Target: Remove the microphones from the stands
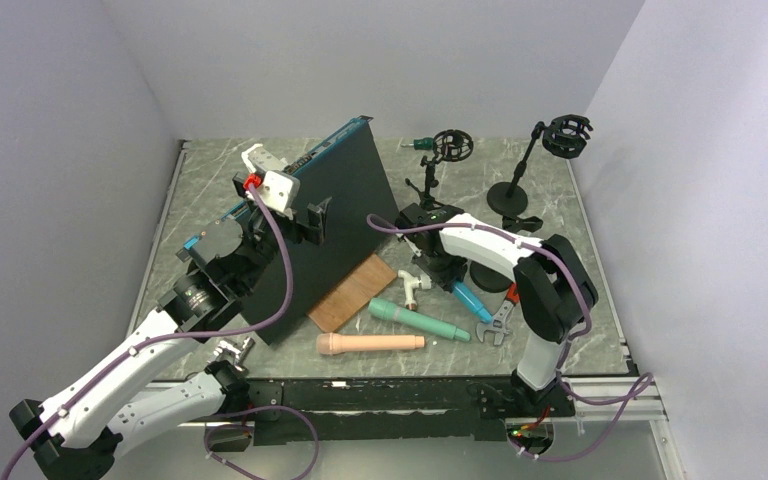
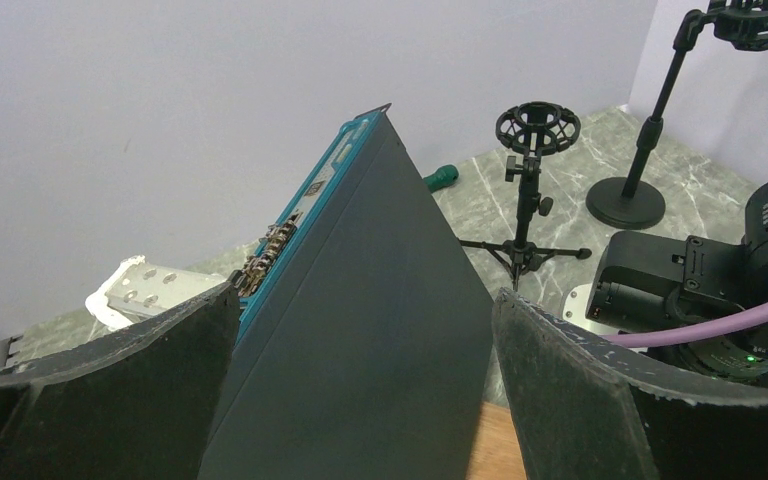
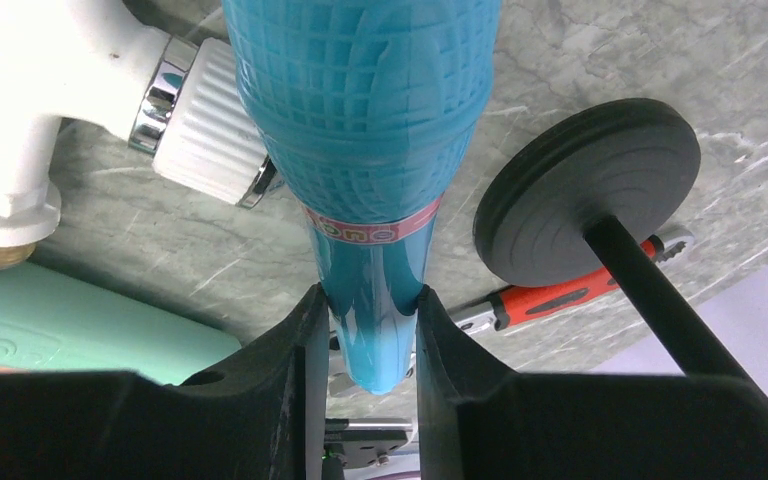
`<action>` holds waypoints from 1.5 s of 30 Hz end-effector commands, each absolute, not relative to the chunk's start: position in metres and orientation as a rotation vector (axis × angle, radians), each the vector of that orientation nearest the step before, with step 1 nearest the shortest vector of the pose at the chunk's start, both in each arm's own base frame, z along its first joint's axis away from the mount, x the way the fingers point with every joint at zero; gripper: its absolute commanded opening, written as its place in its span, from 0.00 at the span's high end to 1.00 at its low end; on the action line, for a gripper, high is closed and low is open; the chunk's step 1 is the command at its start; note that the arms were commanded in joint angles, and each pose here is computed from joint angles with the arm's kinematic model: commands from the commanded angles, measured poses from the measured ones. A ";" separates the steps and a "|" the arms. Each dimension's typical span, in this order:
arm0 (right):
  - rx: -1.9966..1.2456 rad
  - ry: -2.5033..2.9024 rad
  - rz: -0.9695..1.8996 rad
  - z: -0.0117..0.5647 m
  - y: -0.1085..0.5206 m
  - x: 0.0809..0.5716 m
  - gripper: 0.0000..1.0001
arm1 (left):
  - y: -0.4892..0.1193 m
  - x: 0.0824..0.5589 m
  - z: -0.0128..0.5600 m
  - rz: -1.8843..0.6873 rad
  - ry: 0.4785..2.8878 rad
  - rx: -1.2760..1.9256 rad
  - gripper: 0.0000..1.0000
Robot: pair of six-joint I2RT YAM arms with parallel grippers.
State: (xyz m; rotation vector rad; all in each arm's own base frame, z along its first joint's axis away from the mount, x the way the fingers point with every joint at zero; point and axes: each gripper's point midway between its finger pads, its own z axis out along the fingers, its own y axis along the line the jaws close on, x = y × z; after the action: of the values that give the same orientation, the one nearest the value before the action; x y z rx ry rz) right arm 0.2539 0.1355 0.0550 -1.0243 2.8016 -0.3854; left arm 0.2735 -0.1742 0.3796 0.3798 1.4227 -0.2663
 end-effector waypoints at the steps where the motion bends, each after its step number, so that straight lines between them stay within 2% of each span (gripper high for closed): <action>1: -0.968 2.782 -0.432 0.064 0.136 0.266 0.72 | -0.172 0.270 0.398 -0.292 1.371 0.345 0.01; 6: -0.971 2.806 -0.449 0.058 0.136 0.267 0.59 | -0.171 0.268 0.401 -0.291 1.361 0.341 0.01; 11: -0.972 2.807 -0.450 0.059 0.136 0.268 0.39 | -0.169 0.266 0.403 -0.289 1.355 0.339 0.01; 14: -0.952 2.790 -0.466 0.066 0.135 0.271 0.33 | -0.168 0.266 0.404 -0.288 1.352 0.336 0.01; 20: -0.777 2.621 -0.402 0.122 0.140 0.295 0.31 | -0.170 0.265 0.405 -0.299 1.350 0.338 0.01; 28: -0.294 2.243 -0.418 0.258 0.103 0.350 0.31 | -0.171 0.265 0.403 -0.300 1.356 0.341 0.01; 33: -0.101 2.037 -0.389 0.337 0.078 0.382 0.18 | -0.172 0.266 0.402 -0.300 1.360 0.345 0.01; 35: -0.041 1.992 -0.380 0.356 0.068 0.396 0.13 | -0.172 0.266 0.402 -0.301 1.360 0.345 0.01; 40: 0.008 1.948 -0.394 0.377 0.044 0.433 0.11 | -0.173 0.267 0.401 -0.294 1.363 0.348 0.01; 42: 0.032 1.954 -0.411 0.375 0.034 0.446 0.11 | -0.173 0.267 0.400 -0.293 1.363 0.349 0.01; 45: 0.069 1.973 -0.446 0.370 0.018 0.468 0.16 | -0.173 0.267 0.400 -0.295 1.363 0.350 0.01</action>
State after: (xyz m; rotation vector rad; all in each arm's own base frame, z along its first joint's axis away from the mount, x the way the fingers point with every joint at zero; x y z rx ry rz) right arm 0.4408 0.0307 0.3656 0.0485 1.9871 -0.4232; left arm 0.2674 -0.1734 0.3857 0.3780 1.4033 -0.2810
